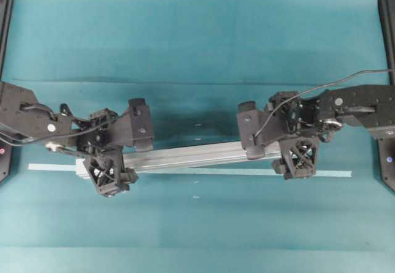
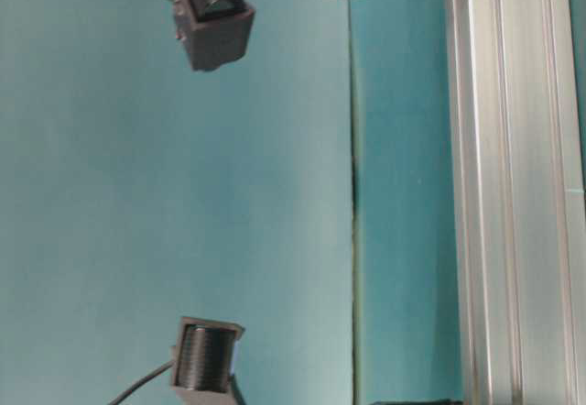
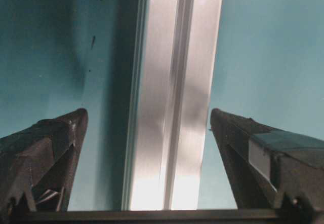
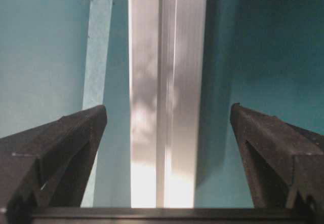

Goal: Lift the metal rail with both hands.

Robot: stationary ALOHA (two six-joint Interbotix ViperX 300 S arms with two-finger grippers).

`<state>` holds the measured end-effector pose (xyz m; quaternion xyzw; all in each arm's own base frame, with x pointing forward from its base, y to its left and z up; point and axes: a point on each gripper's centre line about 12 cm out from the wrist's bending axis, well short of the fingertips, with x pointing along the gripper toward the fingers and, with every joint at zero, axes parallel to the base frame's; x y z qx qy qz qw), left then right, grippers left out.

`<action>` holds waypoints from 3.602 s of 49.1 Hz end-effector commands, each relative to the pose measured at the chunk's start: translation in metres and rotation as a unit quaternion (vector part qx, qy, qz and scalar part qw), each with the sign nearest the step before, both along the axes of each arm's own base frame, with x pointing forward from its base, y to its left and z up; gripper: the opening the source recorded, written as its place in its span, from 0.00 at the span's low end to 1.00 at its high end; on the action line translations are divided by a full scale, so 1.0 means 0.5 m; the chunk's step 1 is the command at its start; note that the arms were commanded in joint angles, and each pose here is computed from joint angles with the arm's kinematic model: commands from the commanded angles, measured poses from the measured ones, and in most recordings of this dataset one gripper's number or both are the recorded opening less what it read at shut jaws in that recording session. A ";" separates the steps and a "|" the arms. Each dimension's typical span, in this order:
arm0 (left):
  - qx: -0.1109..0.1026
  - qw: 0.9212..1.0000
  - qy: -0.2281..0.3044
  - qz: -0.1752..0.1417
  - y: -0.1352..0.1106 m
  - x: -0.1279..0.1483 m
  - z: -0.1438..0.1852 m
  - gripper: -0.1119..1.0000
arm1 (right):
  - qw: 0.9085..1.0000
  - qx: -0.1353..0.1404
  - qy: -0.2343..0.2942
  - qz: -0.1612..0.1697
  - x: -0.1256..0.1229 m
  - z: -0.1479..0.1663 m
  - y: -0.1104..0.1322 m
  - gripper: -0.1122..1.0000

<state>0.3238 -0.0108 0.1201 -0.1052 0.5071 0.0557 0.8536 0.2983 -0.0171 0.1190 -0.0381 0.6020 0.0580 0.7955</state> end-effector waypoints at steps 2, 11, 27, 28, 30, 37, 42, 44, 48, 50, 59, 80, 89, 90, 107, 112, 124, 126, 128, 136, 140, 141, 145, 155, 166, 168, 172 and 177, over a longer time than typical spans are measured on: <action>0.000 1.000 -0.010 -0.004 -0.004 0.005 0.001 0.97 | 1.000 0.001 -0.004 -0.004 -0.001 -0.006 0.002 0.99; 0.000 1.000 0.001 -0.005 -0.006 -0.007 -0.015 0.97 | 1.000 0.000 -0.007 -0.008 -0.005 -0.019 0.002 0.99; 0.000 1.000 0.005 -0.008 -0.010 -0.014 -0.020 0.97 | 1.000 0.000 -0.005 -0.012 -0.003 -0.028 0.001 0.99; 0.000 1.000 0.003 -0.008 -0.010 -0.013 -0.019 0.97 | 1.000 0.000 -0.005 -0.012 -0.003 -0.028 0.000 0.99; 0.000 1.000 -0.001 -0.008 -0.010 -0.011 -0.017 0.96 | 1.000 0.000 -0.005 -0.012 -0.003 -0.028 0.001 0.99; 0.000 1.000 -0.017 -0.009 -0.011 -0.003 -0.011 0.89 | 1.000 0.001 -0.002 -0.012 -0.004 -0.029 0.002 0.93; 0.001 1.000 -0.026 -0.014 -0.014 -0.001 -0.008 0.70 | 1.000 0.002 0.002 -0.012 -0.005 -0.028 0.001 0.74; 0.001 0.999 -0.028 -0.018 -0.017 0.000 -0.008 0.59 | 1.000 0.002 0.002 -0.011 -0.005 -0.027 0.002 0.64; 0.001 0.999 -0.032 -0.019 -0.018 0.002 -0.007 0.40 | 1.000 0.003 0.009 -0.011 -0.007 -0.029 0.002 0.45; 0.002 0.999 -0.033 -0.020 -0.018 0.003 -0.006 0.38 | 1.000 0.003 0.012 -0.011 -0.009 -0.029 0.002 0.43; 0.002 0.999 -0.035 -0.020 -0.018 0.003 -0.005 0.38 | 1.000 0.003 0.012 -0.009 -0.009 -0.029 0.002 0.43; -0.002 0.999 -0.036 -0.015 -0.019 0.007 0.003 0.38 | 1.000 0.002 0.004 -0.010 -0.003 -0.018 -0.001 0.43; 0.001 0.999 -0.047 -0.014 -0.015 0.027 0.066 0.38 | 1.000 0.005 -0.009 -0.017 0.000 0.045 -0.011 0.43; 0.001 0.999 -0.045 -0.014 -0.015 0.026 0.072 0.38 | 1.000 0.006 -0.009 -0.017 0.000 0.053 -0.012 0.43; 0.004 0.998 -0.063 -0.001 0.004 0.018 0.242 0.38 | 1.000 0.014 -0.013 -0.016 -0.007 0.223 -0.023 0.43; 0.005 0.998 -0.068 0.006 0.013 0.007 0.304 0.38 | 1.000 0.017 -0.010 -0.012 -0.009 0.264 -0.021 0.43; 0.011 0.998 -0.064 0.022 0.041 -0.018 0.422 0.38 | 0.999 0.024 -0.025 -0.028 -0.007 0.387 -0.021 0.43; 0.014 0.998 -0.064 0.022 0.046 -0.022 0.441 0.38 | 0.999 0.026 -0.026 -0.031 -0.008 0.407 -0.020 0.43; 0.017 0.997 -0.065 0.023 0.051 -0.025 0.460 0.38 | 0.999 0.027 -0.024 -0.035 -0.011 0.426 -0.019 0.43; 0.032 0.997 -0.074 0.014 0.068 -0.031 0.535 0.38 | 0.998 0.035 -0.024 -0.051 -0.023 0.504 -0.015 0.43; 0.039 0.996 -0.080 0.011 0.074 -0.035 0.572 0.38 | 0.996 0.039 -0.035 -0.065 -0.028 0.549 -0.012 0.43; 0.041 0.996 -0.080 0.010 0.075 -0.036 0.579 0.38 | 0.996 0.040 -0.039 -0.068 -0.028 0.561 -0.011 0.43; 0.046 0.995 -0.085 0.008 0.080 -0.035 0.608 0.38 | 0.995 0.043 -0.052 -0.076 -0.032 0.598 -0.008 0.43; 0.050 0.995 -0.088 0.009 0.084 -0.035 0.673 0.38 | 0.992 0.046 -0.081 -0.082 -0.040 0.656 -0.003 0.43; 0.051 0.995 -0.078 0.018 0.097 -0.035 0.713 0.38 | 0.989 0.055 -0.085 -0.105 -0.037 0.667 -0.002 0.43; 0.054 0.995 -0.081 0.016 0.098 -0.035 0.718 0.38 | 0.989 0.059 -0.084 -0.111 -0.036 0.666 0.000 0.43; 0.063 0.995 -0.083 0.003 0.098 -0.032 0.724 0.38 | 0.987 0.063 -0.083 -0.120 -0.039 0.668 0.002 0.43; 0.067 0.995 -0.080 -0.002 0.100 -0.032 0.723 0.38 | 0.987 0.063 -0.079 -0.123 -0.042 0.668 0.002 0.43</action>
